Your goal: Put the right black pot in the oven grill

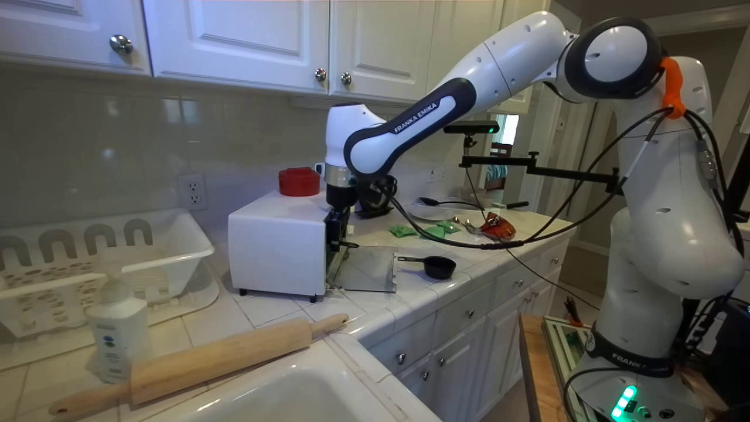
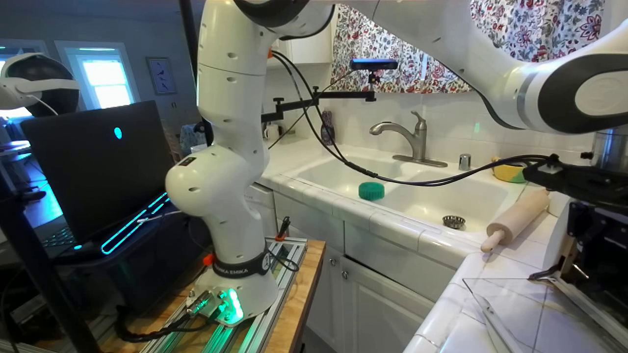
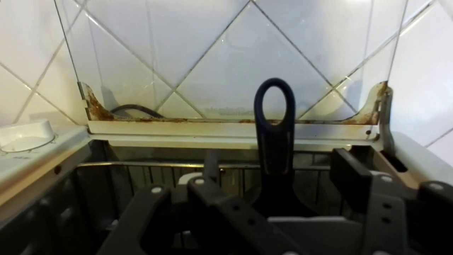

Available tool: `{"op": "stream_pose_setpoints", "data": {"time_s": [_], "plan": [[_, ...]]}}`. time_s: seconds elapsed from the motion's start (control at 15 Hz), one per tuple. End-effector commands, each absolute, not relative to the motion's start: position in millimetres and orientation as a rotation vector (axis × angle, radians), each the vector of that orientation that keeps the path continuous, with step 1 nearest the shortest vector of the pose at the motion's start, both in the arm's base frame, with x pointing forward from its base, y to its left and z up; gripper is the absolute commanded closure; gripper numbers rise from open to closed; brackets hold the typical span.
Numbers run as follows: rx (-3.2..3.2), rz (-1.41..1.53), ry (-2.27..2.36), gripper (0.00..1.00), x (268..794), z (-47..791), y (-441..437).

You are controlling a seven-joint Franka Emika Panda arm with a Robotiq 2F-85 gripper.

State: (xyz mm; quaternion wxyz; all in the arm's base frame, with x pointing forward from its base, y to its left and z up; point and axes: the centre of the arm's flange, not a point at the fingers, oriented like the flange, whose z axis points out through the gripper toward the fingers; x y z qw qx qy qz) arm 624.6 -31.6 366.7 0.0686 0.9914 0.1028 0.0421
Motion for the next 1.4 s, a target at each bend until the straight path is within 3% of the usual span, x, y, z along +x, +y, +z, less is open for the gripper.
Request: {"op": "stream_pose_setpoints", "data": {"time_s": [0.0, 0.4, 0.47, 0.6, 1.2, 1.33], "plan": [[2.948, 0.021, 0.223, 0.00, 607.1, 373.7, -25.2], [2.914, -0.107, 0.085, 0.00, 577.0, 384.4, -42.9], [2.917, -0.132, 0.083, 0.25, 572.5, 383.0, -45.8], [2.934, -0.194, 0.092, 0.32, 566.0, 378.5, -48.2], [2.979, -0.168, 0.210, 0.96, 556.5, 360.5, -43.5], [2.993, -0.099, 0.255, 1.00, 560.9, 359.8, -43.9]]}}
